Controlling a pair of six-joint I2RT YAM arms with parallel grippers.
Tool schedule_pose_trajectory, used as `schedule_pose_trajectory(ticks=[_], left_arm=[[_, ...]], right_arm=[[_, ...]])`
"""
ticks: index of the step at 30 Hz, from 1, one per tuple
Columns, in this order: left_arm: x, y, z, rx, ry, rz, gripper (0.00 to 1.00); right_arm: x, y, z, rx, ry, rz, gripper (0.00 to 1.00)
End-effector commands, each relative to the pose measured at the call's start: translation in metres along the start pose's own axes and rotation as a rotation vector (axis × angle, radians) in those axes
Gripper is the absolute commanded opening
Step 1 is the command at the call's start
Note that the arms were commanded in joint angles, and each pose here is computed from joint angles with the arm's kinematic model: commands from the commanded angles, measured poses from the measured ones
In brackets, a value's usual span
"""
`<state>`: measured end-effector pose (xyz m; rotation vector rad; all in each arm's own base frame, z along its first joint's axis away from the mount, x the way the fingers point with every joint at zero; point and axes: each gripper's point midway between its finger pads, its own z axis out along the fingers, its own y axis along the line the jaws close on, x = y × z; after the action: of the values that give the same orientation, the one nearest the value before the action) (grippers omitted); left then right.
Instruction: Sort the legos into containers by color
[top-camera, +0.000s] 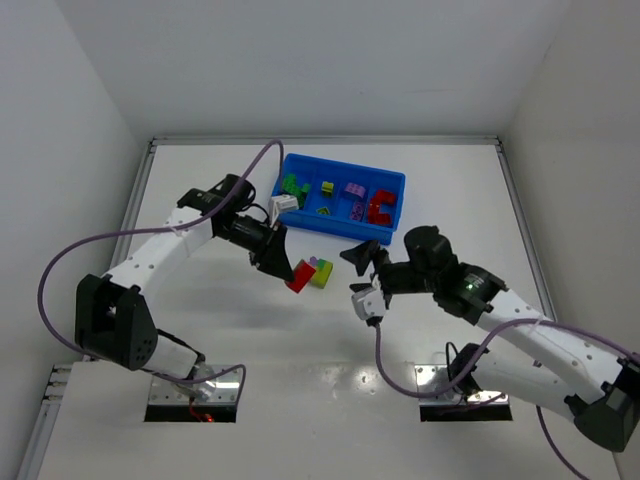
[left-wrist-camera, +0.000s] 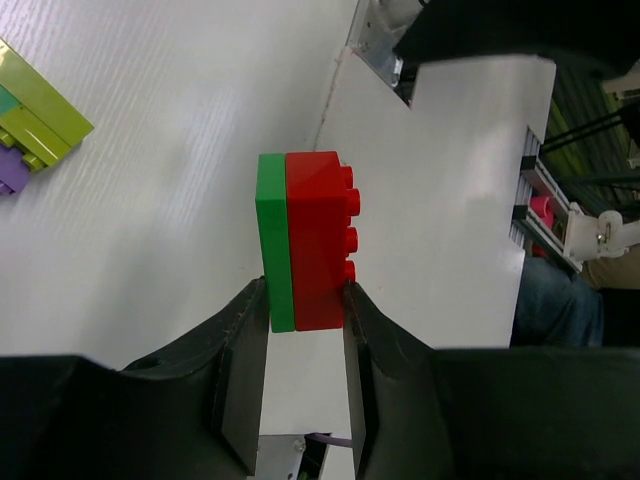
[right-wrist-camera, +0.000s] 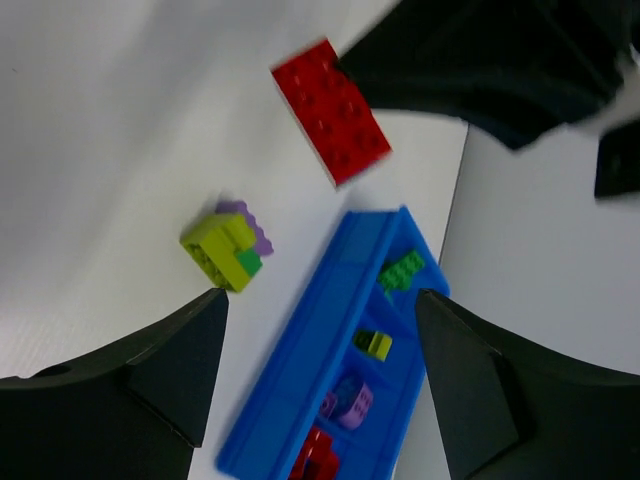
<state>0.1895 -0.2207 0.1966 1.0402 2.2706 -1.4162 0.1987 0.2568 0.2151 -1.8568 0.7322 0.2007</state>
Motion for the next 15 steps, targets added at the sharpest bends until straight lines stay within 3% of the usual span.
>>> schedule_pose_trajectory(ticks=[1, 5, 15], left_arm=[[-0.012, -0.004, 0.008, 0.004, 0.003, 0.018, 0.0], [-0.014, -0.005, 0.014, 0.016, 0.02, 0.023, 0.0], [-0.007, -0.013, 0.027, 0.033, 0.071, 0.045, 0.0]], right_arm=[[-0.019, -0.016, 0.019, 0.042, -0.042, -0.206, 0.75], [-0.035, -0.017, 0.047, 0.036, -0.041, -0.291, 0.74], [-0.042, -0.01, 0.066, 0.006, -0.02, -0.313, 0.73]])
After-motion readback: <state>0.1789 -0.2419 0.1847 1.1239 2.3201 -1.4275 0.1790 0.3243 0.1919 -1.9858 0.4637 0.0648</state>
